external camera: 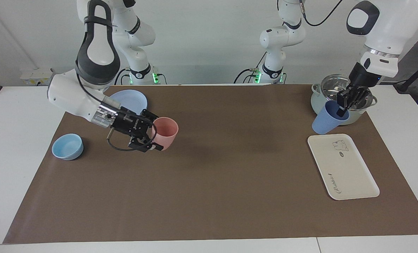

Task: Place cup on tray
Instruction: 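Pull the blue cup out with the left gripper while the right gripper withdraws, then lower the blue cup onto the tray while the right gripper lowers the pink cup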

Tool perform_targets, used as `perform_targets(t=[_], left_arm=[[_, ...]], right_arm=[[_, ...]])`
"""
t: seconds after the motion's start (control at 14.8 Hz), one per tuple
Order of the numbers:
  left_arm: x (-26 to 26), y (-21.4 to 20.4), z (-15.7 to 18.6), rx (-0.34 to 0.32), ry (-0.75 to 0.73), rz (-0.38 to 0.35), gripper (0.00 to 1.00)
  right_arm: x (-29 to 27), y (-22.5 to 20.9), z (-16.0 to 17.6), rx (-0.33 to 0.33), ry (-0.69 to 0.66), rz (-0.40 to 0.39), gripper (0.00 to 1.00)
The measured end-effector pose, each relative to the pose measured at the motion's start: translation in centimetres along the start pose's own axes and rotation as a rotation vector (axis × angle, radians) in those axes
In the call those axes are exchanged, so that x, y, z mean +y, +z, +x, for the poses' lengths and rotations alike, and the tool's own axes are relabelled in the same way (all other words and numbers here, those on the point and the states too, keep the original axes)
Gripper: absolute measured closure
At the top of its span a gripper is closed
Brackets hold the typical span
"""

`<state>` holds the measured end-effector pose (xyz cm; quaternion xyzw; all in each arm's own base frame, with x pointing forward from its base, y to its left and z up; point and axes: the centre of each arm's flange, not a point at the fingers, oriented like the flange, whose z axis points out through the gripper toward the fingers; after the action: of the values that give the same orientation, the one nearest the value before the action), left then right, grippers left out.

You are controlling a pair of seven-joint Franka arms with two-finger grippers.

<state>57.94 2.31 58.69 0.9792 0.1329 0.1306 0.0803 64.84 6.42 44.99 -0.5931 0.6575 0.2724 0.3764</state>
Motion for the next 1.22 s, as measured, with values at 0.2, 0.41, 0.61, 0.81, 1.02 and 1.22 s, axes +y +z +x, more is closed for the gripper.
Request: perform_targets(t=[0.2, 0.41, 0.61, 0.81, 1.02, 1.22], left_arm=[[-7.7, 5.5, 2.3, 0.006, 0.044, 0.024, 0.95], [-11.7, 11.2, 3.1, 0.036, 0.051, 0.035, 0.95], [-12.4, 15.2, 1.3, 0.034, 0.082, 0.043, 0.95], [-12.9, 16.9, 0.1, 0.043, 0.101, 0.051, 0.95], [-13.2, 17.9, -0.8, 0.040, 0.142, 0.056, 0.95], [-13.4, 18.4, -1.1, 0.042, 0.189, 0.060, 0.70]], right_arm=[[-0.8, -2.1, 6.8, -0.081, 0.017, 0.007, 0.24], [-0.8, -2.9, 15.3, -0.154, -0.007, 0.008, 0.24], [-0.6, -2.8, 21.3, -0.175, 0.004, 0.001, 0.24], [0.1, -2.7, 25.2, -0.222, -0.054, -0.024, 0.24], [0.1, -2.0, 29.4, -0.229, -0.061, -0.028, 0.24], [-0.5, -1.4, 29.7, -0.212, -0.068, -0.024, 0.23]])
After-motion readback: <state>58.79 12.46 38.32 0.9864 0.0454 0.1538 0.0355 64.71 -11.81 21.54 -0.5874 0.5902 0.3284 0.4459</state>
